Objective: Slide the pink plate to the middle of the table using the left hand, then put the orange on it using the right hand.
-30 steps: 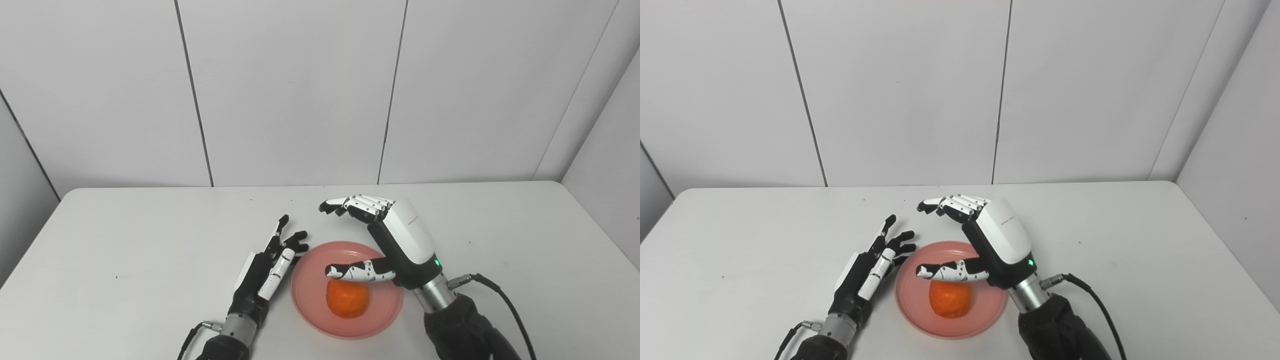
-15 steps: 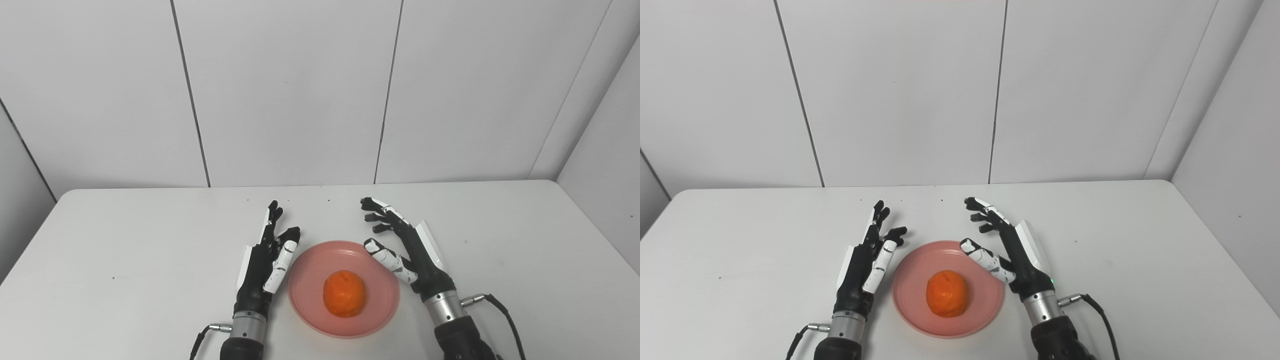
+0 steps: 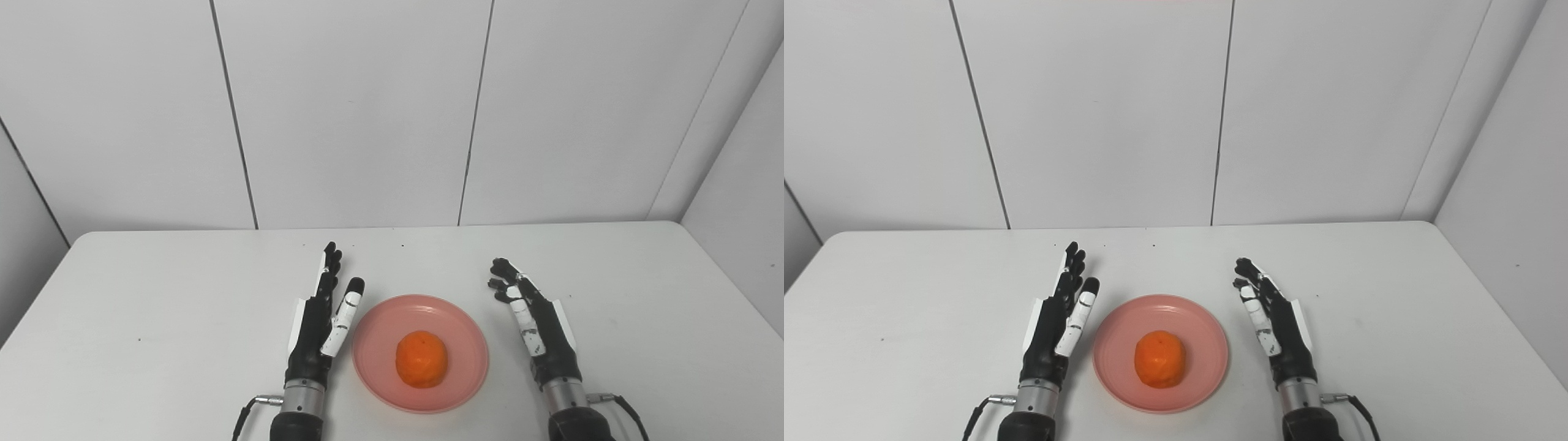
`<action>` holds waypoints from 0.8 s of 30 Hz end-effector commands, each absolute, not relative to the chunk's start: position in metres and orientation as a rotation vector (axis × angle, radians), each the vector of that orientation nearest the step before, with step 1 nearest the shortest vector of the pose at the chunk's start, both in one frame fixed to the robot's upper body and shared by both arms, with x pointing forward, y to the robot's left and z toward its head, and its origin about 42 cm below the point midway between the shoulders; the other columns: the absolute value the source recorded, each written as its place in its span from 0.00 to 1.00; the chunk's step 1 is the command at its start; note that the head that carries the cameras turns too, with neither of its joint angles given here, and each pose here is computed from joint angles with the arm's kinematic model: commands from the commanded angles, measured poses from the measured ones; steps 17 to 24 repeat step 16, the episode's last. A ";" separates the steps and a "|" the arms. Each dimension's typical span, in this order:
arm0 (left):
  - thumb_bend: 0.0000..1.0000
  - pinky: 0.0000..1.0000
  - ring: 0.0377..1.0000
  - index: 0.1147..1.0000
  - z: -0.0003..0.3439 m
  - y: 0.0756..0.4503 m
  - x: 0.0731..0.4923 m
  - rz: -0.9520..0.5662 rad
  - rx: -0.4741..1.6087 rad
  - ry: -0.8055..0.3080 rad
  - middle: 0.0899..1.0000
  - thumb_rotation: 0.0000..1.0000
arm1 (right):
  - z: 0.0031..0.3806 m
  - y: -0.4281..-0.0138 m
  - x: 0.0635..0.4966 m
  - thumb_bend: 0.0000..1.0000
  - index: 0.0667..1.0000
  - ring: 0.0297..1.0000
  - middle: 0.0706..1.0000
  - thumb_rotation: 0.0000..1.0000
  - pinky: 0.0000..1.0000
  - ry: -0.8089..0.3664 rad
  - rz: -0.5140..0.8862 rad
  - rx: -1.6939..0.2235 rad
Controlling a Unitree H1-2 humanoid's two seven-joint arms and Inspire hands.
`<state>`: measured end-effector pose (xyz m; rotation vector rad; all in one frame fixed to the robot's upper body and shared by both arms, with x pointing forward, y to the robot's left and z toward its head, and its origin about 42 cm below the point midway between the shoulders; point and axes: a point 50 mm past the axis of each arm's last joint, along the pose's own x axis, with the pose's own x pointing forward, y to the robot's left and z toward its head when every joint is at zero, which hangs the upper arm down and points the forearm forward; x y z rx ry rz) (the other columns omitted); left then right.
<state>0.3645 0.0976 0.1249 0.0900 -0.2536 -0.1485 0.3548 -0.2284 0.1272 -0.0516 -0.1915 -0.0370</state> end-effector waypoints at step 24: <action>0.60 1.00 1.00 1.00 0.100 0.101 0.350 -0.133 0.105 -0.175 1.00 0.88 | 0.092 -0.205 0.339 0.86 0.92 0.95 0.95 1.00 1.00 -0.191 0.039 0.058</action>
